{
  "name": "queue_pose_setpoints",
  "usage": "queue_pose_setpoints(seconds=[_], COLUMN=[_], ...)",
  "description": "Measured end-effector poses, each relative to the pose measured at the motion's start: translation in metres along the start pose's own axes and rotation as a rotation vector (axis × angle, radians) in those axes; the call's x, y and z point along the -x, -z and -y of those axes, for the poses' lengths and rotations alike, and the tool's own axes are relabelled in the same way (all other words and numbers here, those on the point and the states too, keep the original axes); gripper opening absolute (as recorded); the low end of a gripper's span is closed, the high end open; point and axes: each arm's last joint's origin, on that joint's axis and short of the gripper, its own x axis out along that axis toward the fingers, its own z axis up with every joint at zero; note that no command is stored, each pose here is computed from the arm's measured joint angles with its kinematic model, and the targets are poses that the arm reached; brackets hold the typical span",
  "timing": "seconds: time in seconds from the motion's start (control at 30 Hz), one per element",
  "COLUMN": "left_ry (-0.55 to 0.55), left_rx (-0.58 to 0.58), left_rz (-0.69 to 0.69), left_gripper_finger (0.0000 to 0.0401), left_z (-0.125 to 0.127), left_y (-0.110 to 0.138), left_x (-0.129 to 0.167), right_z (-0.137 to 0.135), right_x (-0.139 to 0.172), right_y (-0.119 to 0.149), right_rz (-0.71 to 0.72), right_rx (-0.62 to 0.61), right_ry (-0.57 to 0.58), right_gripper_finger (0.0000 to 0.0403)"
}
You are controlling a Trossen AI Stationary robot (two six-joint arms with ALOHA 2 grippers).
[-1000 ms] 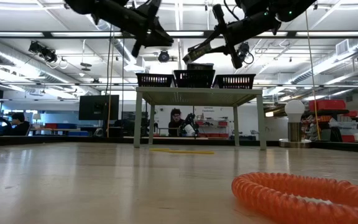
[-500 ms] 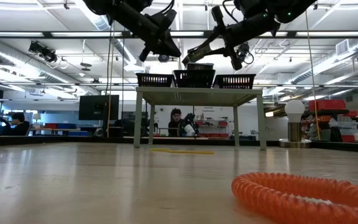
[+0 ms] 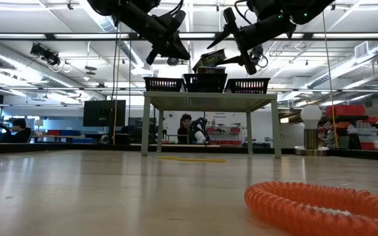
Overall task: Pick & Place Office Desk Supplies
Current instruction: Put the crayon box on the middle black bin on the shelf
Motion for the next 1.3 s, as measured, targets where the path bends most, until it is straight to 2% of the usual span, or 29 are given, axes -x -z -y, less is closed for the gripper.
queue_pose_setpoints(seconds=[0.2,0.3,0.5,0.8,0.9,1.1,1.3], left_ry=[-0.002,-0.009,-0.016,-0.018,0.001,0.01,-0.004], left_rx=[-0.015,-0.032,-0.073,-0.077,-0.082,-0.093,-0.095], left_rz=[-0.008,-0.024,-0.047,-0.058,-0.053,-0.06,-0.072], left_gripper_finger=[0.0024,0.0024,0.0024,0.0024,0.0024,0.0024,0.0024], left_z=[0.0,0.0,-0.001,-0.001,0.0,0.0,0.0], left_y=[-0.001,-0.001,-0.002,-0.001,-0.003,-0.004,-0.004], left_x=[0.004,0.01,0.019,0.022,0.026,0.033,0.036], right_z=[-0.001,-0.012,-0.017,-0.02,-0.025,-0.018,-0.019], right_x=[0.0,0.003,0.007,0.008,0.007,-0.004,0.003], right_y=[0.002,0.0,0.003,0.005,0.007,0.012,0.006], right_rz=[-0.01,-0.012,-0.032,-0.029,-0.036,-0.083,-0.041], right_rx=[0.013,0.058,0.125,0.174,0.215,0.195,0.204], right_ry=[0.008,0.016,0.132,0.145,0.132,0.156,0.175], right_gripper_finger=[0.024,0.0241,0.0241,0.0242,0.0259,0.0313,0.0322])
